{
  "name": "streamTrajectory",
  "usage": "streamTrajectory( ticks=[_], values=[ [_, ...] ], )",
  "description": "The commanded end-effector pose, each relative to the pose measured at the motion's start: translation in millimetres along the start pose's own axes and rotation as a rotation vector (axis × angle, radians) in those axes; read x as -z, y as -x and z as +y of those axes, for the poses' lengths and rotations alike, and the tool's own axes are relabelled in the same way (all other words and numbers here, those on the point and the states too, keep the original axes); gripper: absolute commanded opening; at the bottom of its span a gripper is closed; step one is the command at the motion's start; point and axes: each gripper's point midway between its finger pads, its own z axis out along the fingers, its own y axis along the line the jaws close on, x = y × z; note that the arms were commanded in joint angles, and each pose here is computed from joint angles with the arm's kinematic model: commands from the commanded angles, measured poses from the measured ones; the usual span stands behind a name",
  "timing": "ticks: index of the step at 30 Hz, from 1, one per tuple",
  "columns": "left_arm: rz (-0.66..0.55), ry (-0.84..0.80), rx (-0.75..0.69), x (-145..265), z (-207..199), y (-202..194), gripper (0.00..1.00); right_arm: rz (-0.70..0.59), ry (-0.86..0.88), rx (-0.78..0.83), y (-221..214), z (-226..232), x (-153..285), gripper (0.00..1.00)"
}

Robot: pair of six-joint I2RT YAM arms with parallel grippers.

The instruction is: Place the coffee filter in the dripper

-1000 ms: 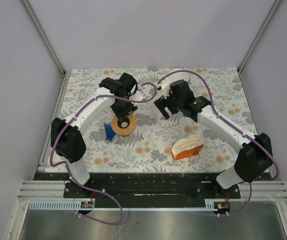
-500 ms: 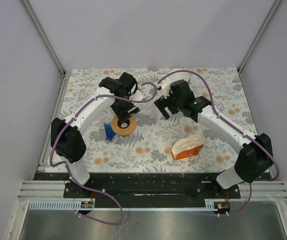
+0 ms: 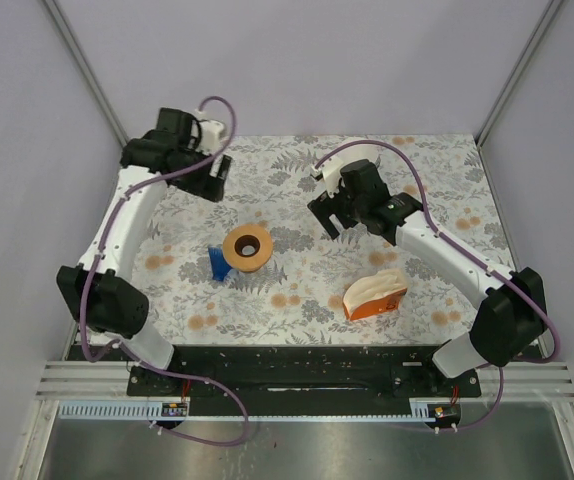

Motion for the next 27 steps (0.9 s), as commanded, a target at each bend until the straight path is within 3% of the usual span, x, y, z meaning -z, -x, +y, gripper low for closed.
streamTrajectory(
  ticks=[1,5,10,21,27],
  values=[
    [-0.206,0.145,0.427,26.3,65.2,18.3,0.82,-0.042,-0.001,0.003,10.3,-1.0,8.5,0.99],
    [-0.163,0.237,0.735,-1.5,94.6,-27.3,0.82,-0.042,0.005,0.002,10.5,0.2,7.7,0.99],
    [-0.068,0.199,0.912,-42.6,76.6,-65.5,0.87,-0.026,0.011,0.001,7.6,1.5,4.9,0.99],
    [0.125,0.070,1.030,-104.8,45.6,-105.7,0.91,0.003,0.011,0.000,0.7,2.8,2.2,0.99],
    [0.196,0.075,1.029,-119.9,36.1,-124.4,0.82,0.016,0.003,0.005,-2.0,1.3,1.9,1.00]
  ],
)
